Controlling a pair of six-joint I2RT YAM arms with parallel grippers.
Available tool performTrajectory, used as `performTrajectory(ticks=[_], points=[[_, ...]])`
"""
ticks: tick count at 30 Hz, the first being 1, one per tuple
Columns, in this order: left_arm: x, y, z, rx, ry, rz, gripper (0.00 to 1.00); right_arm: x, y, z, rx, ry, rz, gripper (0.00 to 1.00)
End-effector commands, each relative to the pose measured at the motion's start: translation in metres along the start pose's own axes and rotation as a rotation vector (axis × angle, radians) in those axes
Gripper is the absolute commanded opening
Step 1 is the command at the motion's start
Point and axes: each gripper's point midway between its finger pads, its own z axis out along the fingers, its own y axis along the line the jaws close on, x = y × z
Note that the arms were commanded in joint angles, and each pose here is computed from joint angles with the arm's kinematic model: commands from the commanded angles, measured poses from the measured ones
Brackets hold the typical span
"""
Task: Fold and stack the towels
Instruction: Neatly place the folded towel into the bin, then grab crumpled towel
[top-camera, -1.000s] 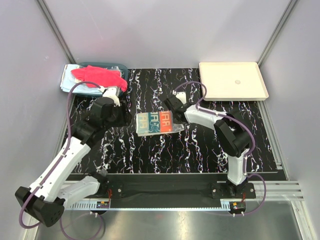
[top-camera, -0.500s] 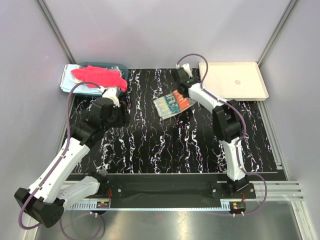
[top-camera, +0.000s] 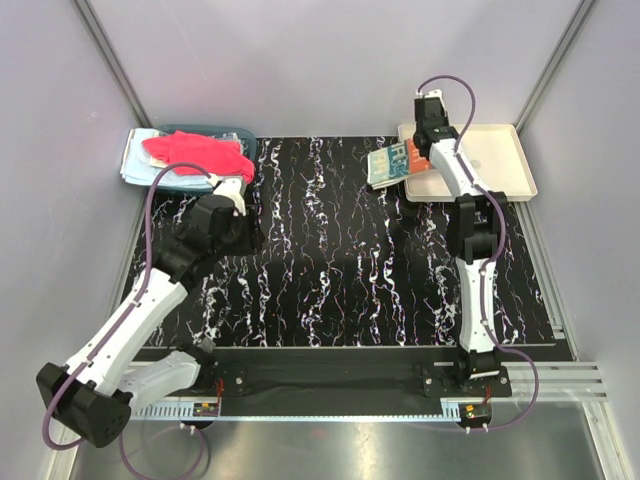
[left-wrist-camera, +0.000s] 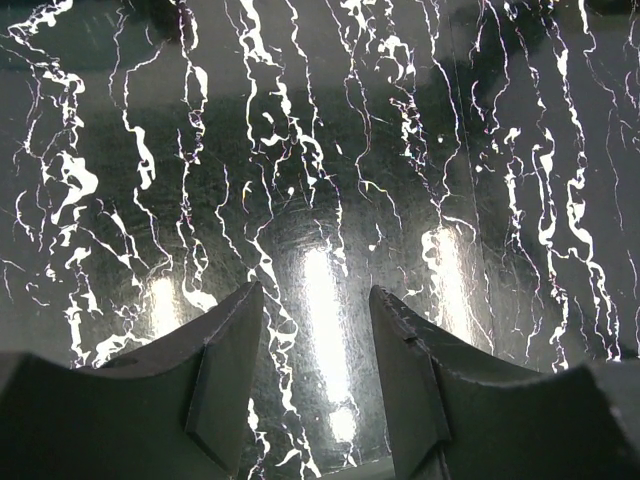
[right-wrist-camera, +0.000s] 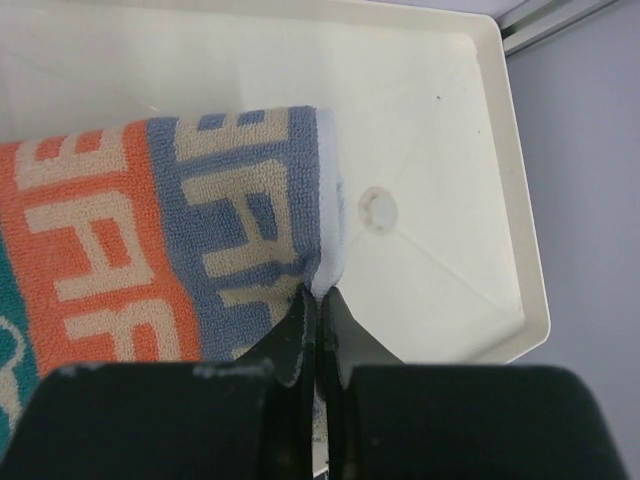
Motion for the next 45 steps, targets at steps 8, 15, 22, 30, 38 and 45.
performTrajectory(ticks=[8,15,22,30,38,45], points=[[-0.001,0.001,0.007,0.007,-0.022,0.001,0.52,0.015,-0.042,0.059,0.023,-0.014,-0.030,0.00],[0.004,0.001,0.014,0.001,0.006,0.004,0.52,0.037,-0.089,0.085,0.040,-0.008,0.028,0.00],[0.005,0.000,0.018,0.002,0.017,0.010,0.52,0.051,-0.119,0.107,0.046,-0.005,0.091,0.00],[0.007,0.001,0.021,-0.003,0.027,0.012,0.52,0.046,-0.133,0.112,0.036,-0.012,0.177,0.34],[-0.005,0.003,0.024,-0.012,0.002,-0.029,0.56,-0.013,-0.167,0.044,0.007,-0.051,0.387,1.00],[-0.086,0.005,0.033,-0.118,-0.125,-0.190,0.61,-0.072,-0.110,-0.076,-0.349,-0.185,0.633,1.00]])
